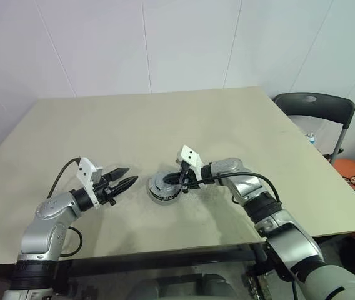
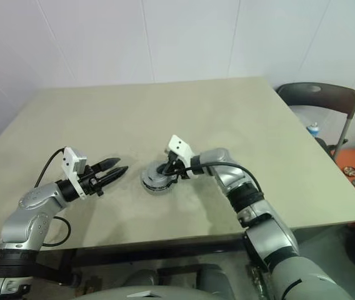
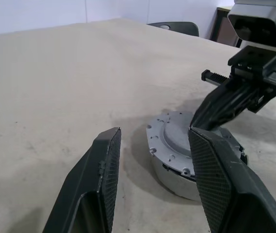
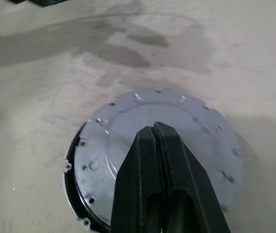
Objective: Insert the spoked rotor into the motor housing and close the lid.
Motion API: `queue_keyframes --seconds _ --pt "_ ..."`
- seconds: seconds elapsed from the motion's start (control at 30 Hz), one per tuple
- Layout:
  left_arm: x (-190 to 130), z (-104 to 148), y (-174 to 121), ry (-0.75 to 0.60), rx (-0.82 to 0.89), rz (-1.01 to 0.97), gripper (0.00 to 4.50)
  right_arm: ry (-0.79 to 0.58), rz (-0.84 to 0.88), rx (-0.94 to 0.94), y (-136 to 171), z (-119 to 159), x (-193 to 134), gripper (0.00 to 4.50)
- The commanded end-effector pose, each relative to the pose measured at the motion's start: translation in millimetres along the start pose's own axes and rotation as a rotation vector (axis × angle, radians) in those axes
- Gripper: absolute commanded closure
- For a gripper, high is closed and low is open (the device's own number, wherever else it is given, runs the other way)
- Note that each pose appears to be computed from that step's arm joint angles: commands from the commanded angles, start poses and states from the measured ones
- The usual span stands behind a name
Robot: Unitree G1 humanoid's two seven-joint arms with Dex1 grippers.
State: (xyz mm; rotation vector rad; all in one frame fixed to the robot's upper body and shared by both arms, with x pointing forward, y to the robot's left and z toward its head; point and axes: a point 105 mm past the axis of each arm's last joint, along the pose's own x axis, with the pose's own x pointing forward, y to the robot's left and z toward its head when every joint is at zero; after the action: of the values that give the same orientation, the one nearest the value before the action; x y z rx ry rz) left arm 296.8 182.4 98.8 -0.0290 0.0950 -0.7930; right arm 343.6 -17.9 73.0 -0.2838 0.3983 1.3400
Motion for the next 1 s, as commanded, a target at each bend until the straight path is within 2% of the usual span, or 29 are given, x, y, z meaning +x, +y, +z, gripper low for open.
queue_keyframes --seconds 0.03,0.2,0.47,0.6,0.83,0.93,1.0 --pt "-1.1 17.1 1.5 -0.050 0.047 0.009 2.16 0.011 0.038 -0.089 3.1 6.6 2.5 4.48" --pt "-2.2 16.2 1.5 -0.050 0.046 0.018 2.16 0.005 0.076 -0.096 7.7 7.9 -2.4 4.48" --pt "-3.2 22.0 2.5 -0.066 0.050 0.026 2.16 -0.169 0.009 -0.254 18.5 51.8 -31.6 4.48" --pt "-3.2 21.6 3.5 -0.065 0.048 0.025 2.16 -0.200 -0.048 -0.303 29.0 57.7 -42.3 4.48" --pt "3.6 21.0 3.9 -0.060 0.046 0.009 2.16 -0.178 -0.288 -0.294 18.9 42.8 -24.6 4.48" --pt "5.2 21.6 3.8 -0.056 0.044 -0.007 2.16 -0.159 -0.321 -0.302 21.5 37.2 -10.4 4.48" --pt "6.1 21.3 4.6 -0.049 0.047 -0.012 2.16 -0.168 -0.323 -0.298 25.0 36.7 -2.6 4.12"
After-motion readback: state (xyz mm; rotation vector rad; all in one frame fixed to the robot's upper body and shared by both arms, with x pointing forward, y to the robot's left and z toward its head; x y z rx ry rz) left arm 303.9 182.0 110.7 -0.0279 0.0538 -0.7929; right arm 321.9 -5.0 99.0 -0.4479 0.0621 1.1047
